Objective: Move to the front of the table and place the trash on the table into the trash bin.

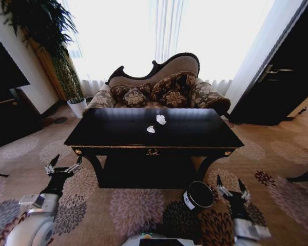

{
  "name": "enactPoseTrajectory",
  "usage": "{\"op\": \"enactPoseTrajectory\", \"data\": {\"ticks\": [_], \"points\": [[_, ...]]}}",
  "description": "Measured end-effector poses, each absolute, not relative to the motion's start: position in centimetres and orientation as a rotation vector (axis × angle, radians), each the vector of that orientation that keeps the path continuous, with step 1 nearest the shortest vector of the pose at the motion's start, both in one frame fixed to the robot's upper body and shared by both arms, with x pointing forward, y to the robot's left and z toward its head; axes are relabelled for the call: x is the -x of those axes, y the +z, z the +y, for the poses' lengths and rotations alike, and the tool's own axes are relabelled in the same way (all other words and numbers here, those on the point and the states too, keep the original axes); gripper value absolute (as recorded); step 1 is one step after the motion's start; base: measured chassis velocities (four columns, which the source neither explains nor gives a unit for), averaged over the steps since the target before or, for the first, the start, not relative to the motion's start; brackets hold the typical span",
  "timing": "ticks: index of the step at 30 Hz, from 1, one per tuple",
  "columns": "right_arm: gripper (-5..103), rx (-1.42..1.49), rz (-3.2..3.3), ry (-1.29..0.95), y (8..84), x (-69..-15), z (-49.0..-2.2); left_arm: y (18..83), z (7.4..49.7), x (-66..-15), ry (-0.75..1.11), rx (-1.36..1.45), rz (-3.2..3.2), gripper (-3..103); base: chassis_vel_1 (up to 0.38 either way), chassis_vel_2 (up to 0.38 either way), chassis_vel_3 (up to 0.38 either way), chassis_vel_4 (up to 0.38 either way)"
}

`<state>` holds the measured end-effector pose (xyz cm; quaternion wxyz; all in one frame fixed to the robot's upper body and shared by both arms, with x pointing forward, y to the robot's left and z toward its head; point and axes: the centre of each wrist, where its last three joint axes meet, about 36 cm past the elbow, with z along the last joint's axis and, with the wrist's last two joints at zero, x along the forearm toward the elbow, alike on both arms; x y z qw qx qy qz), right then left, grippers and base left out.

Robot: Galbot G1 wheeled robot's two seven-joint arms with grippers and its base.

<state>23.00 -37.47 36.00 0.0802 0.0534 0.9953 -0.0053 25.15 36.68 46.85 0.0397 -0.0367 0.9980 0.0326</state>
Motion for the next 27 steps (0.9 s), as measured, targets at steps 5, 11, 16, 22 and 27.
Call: {"op": "enactPoseTrajectory", "data": {"ticks": [5, 11, 16, 22, 27], "points": [[100, 0.014, 2.994, -0.078, 39.8, -27.1, -38.4, 46.9, 36.7, -25.1, 0.1, 0.112, 3.058, 100, 0.0, 0.0, 0.0, 0.0], [100, 0.173, 3.055, -0.078, 43.1, -31.0, -39.2, 46.9, 36.7, -25.1, 0.1, 0.112, 3.058, 100, 0.0, 0.0, 0.0, 0.0], [100, 0.285, 3.134, -0.052, 45.8, -34.8, -40.7, 46.9, 36.7, -25.1, 0.1, 0.112, 3.058, 100, 0.0, 0.0, 0.0, 0.0], [100, 0.391, 3.199, -0.18, 49.3, -39.9, -43.8, 46.9, 36.7, -25.1, 0.1, 0.113, 3.058, 100, 0.0, 0.0, 0.0, 0.0], [100, 0.435, 3.202, -0.221, 51.1, -43.4, -44.5, 46.9, 36.7, -25.1, 0.1, 0.113, 3.058, 100, 0.0, 0.0, 0.0, 0.0]]}}
